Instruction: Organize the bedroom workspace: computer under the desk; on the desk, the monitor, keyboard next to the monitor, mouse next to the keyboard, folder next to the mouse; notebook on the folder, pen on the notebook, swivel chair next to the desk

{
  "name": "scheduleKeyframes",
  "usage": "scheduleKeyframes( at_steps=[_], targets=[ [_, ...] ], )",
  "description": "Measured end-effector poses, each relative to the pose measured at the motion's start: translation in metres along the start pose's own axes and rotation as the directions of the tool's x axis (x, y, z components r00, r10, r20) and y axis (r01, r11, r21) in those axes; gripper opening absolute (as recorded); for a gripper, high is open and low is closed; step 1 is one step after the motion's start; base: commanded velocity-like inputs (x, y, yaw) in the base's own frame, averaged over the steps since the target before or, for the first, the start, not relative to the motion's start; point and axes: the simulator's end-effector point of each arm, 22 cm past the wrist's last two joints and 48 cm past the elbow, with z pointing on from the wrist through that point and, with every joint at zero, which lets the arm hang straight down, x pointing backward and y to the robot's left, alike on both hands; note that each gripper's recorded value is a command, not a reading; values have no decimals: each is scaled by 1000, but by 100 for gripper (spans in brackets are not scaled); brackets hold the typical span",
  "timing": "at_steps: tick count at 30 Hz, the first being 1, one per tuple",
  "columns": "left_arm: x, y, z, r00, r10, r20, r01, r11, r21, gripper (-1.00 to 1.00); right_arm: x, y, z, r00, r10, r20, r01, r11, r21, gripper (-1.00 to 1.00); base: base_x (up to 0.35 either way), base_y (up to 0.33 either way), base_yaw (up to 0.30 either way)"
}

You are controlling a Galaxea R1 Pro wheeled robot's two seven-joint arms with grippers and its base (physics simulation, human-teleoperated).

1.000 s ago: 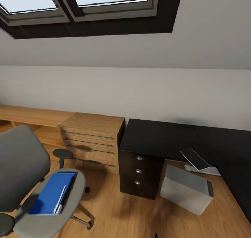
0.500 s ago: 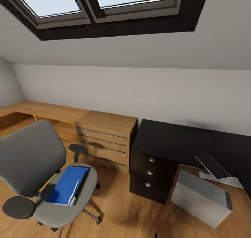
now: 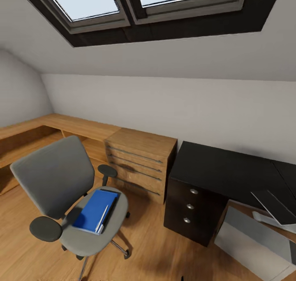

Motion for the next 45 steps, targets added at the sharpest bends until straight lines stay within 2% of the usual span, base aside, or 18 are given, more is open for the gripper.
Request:
scheduleKeyframes(
  at_steps=[7,17,45],
  targets=[
    [3,2,0,1000,1,-7,-1,1000,-6,100,13,-2,-4,999,-20,-29,20,1000,6,100,0,0,216],
    [-2,6,-11,1000,4,-17,-4,1000,-11,100,8,6,-14,999,-23,-42,21,999,-38,100,0,0,183],
    [-18,16,-34,1000,2,-21,-3,1000,-16,100,-14,6,-33,999,-18,-39,16,999,-52,100,0,0,4]
  ],
)
